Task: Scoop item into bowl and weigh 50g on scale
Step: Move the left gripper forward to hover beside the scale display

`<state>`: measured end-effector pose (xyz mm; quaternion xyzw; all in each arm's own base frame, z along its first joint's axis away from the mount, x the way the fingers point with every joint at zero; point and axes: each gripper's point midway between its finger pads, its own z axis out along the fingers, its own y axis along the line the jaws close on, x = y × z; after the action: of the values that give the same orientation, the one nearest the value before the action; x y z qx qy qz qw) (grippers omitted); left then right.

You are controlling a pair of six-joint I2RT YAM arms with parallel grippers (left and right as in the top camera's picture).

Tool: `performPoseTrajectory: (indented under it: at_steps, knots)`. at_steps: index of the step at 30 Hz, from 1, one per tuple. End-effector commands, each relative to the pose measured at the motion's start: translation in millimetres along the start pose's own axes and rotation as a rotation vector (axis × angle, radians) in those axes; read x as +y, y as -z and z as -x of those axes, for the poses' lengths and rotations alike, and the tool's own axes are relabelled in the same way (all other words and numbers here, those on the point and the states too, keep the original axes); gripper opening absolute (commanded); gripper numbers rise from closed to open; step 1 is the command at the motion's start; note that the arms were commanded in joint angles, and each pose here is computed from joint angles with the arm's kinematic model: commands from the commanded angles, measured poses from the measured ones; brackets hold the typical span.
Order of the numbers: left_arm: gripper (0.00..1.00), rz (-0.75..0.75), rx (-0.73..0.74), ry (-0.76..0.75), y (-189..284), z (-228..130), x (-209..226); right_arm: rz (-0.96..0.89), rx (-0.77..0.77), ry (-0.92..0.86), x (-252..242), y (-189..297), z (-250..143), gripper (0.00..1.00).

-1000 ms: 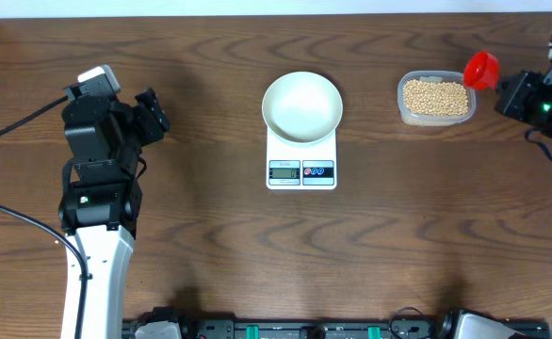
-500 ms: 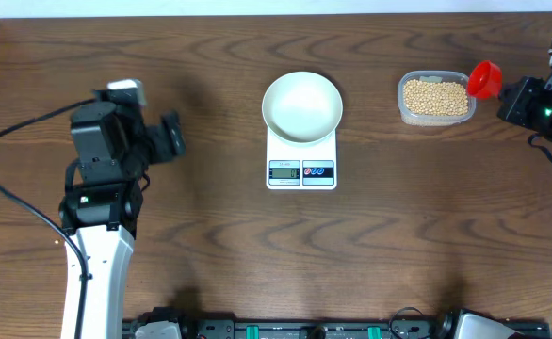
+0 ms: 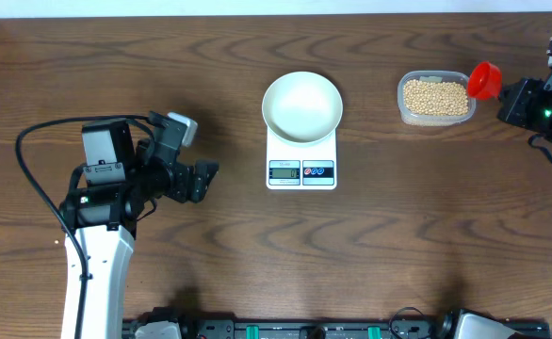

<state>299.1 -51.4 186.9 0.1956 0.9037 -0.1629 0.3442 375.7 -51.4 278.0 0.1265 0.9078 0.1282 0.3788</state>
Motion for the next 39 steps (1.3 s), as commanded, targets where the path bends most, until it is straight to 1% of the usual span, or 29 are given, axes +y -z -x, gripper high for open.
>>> performPoseTrajectory:
  at_steps: [1, 6, 8, 9, 10, 20, 24, 29, 39]
  knots:
    - [0.84, -0.056, -0.013, -0.143, -0.5, 0.6, -9.2, -0.002, -0.018, 0.024, 0.7, 4.8, 7.2, 0.01]
    - [0.84, -0.086, -0.007, -0.179, -4.3, 1.5, -21.3, -0.004, -0.001, 0.018, 0.2, 4.7, 3.1, 0.01]
    - [0.81, -0.099, -0.004, -0.193, -6.2, 1.9, -27.1, -0.005, 0.004, 0.016, 0.0, 4.7, 1.7, 0.01]
    - [0.93, -0.102, -0.002, -0.198, -6.8, 1.9, -28.8, -0.005, 0.006, 0.015, 0.0, 4.7, 1.3, 0.01]
    - [0.98, -0.104, -0.001, -0.201, -7.0, 2.0, -29.8, -0.005, 0.008, 0.014, -0.1, 4.7, 0.6, 0.01]
    - [0.98, -0.103, -0.005, -0.202, -7.0, 2.7, -29.4, -0.006, 0.018, 0.018, -0.4, 4.8, -1.8, 0.01]
    - [0.98, -0.106, -0.016, -0.231, -9.6, 6.4, -30.5, -0.011, 0.028, 0.020, -1.4, 4.8, -4.3, 0.01]
    - [0.98, -0.136, 0.035, -0.355, -14.6, -7.9, -32.3, -0.026, 0.033, 0.023, -4.1, 4.9, -5.8, 0.01]
    - [0.98, -0.183, 0.113, -0.344, -38.5, -23.6, -24.9, -0.029, 0.034, 0.023, -4.5, 4.9, -5.9, 0.01]
